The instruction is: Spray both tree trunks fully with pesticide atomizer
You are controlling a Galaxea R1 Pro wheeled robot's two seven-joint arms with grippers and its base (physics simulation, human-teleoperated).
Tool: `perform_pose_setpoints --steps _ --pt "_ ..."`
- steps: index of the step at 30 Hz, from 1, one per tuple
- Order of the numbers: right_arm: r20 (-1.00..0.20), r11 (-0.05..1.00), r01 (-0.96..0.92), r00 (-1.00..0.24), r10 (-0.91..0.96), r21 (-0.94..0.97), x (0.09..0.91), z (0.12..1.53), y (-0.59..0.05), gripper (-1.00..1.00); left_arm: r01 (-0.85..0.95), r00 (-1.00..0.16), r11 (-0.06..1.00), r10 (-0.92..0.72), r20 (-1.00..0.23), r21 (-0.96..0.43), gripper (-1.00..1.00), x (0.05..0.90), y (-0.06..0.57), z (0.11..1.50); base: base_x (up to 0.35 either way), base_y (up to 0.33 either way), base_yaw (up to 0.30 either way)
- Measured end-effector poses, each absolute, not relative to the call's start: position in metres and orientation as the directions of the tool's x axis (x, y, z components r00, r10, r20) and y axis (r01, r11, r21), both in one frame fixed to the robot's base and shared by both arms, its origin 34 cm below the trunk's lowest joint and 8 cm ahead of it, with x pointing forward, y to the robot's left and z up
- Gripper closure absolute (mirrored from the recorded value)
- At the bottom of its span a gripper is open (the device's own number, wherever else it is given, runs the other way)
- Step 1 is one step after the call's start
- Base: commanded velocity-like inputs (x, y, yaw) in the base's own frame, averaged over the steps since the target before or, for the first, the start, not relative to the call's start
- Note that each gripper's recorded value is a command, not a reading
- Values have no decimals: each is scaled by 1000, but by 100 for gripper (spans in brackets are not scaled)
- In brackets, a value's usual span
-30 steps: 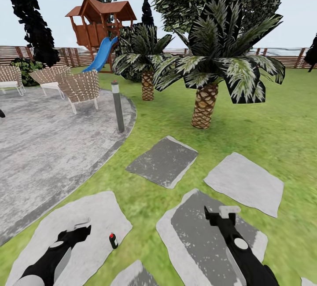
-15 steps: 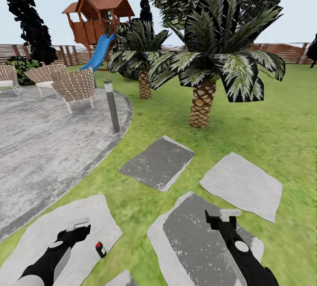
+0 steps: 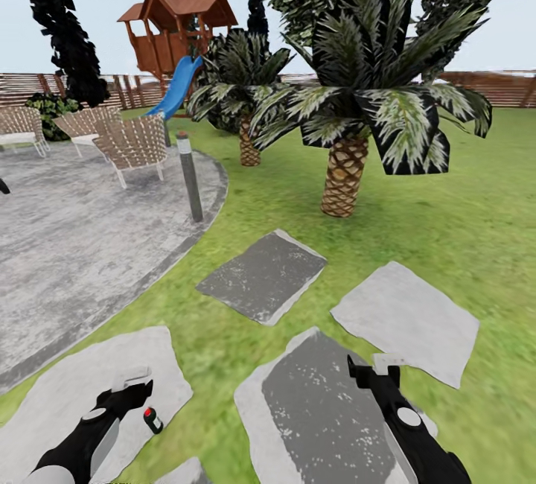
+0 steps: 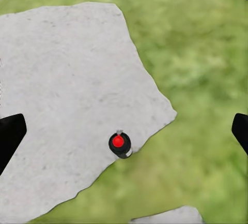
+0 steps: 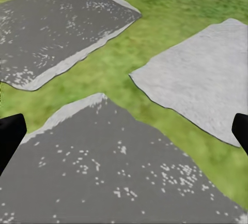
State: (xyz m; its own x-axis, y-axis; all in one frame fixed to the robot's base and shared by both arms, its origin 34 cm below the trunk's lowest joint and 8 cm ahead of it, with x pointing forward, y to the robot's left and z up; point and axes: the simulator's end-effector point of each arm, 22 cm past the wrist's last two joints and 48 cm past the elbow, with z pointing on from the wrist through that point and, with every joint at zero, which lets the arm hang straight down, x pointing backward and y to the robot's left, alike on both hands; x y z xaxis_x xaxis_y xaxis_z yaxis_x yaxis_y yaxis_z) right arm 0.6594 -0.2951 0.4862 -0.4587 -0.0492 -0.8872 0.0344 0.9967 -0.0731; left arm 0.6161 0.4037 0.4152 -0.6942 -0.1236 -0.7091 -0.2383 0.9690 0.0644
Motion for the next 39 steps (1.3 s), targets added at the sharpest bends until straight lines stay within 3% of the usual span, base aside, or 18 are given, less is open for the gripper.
perform_pose_setpoints --steps 39 --pt "-881 997 38 -470 -46 -72 643 411 -297 -100 -222 -695 972 -106 -711 72 -100 604 400 343 2 -3 10"
